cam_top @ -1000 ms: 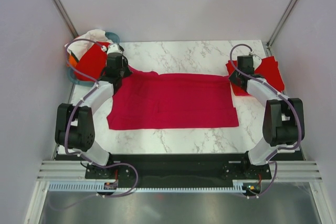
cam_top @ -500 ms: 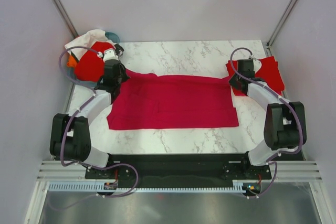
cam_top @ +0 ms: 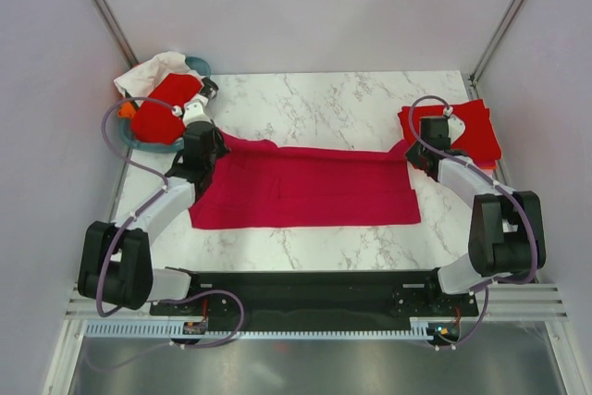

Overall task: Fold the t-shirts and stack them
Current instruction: Fold the tshirt

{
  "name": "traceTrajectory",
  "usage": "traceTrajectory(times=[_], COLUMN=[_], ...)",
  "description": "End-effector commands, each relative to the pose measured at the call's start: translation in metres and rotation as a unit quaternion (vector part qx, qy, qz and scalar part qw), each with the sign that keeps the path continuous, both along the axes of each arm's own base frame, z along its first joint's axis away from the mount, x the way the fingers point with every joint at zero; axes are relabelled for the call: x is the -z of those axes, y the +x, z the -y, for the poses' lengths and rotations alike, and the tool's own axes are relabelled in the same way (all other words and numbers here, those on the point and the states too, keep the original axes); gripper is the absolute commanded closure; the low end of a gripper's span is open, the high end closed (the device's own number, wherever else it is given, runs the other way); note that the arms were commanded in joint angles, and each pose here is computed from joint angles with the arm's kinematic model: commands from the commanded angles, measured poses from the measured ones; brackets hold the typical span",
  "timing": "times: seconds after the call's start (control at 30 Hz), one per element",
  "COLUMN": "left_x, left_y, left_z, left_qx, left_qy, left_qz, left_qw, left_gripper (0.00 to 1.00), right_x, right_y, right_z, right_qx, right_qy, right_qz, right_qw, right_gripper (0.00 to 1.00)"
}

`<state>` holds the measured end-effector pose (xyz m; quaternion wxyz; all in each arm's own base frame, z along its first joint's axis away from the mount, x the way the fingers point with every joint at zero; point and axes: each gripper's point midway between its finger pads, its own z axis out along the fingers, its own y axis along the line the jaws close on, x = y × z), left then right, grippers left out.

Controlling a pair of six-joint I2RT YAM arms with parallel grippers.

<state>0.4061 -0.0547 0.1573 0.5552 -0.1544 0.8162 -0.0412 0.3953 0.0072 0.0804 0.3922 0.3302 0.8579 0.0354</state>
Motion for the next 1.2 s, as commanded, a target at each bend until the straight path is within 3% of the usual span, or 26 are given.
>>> traceTrajectory(times=[0.0,0.7,0.9,1.0,1.03,1.1,1.17], left_x=[-0.009,0.023,0.033,0.039,0.039,0.042,0.042], left_y=[-0.008,-0.069,-0.085,-0.094,-0.095,-0.104,-0.108], left_z=[-0.011,-0.01,-0.009,-0.008,-0.007,-0.009,-0.013], left_qx=[-0.025,-0.037,-0.036,-0.033,-0.034,-0.039,-0.045], left_qy=[0.018,0.012,-0.015,-0.028,-0.036,-0.04,-0.043], left_qz=[0.02,-0.013,-0.016,-0.026,-0.026,-0.031,-0.026], left_qw=[0.999,0.999,0.999,0.999,0.998,0.998,0.998], left_gripper=[0.98,0.98,0.98,0.91,0.81,0.7,0.67], right_x=[-0.009,0.011,0.018,0.019,0.017,0.008,-0.004], right_y=[0.0,-0.03,-0.041,-0.048,-0.05,-0.054,-0.058], right_z=[0.004,0.012,0.013,0.013,0.014,0.015,0.016], right_qx=[0.021,0.052,0.063,0.07,0.07,0.071,0.07], right_qy=[0.009,0.007,0.012,0.019,0.02,0.014,0.007], right_qz=[0.03,0.023,0.028,0.038,0.044,0.072,0.093], right_qw=[0.999,0.998,0.998,0.997,0.996,0.995,0.993], right_gripper=[1.0,1.0,0.98,0.77,0.6,0.55,0.55])
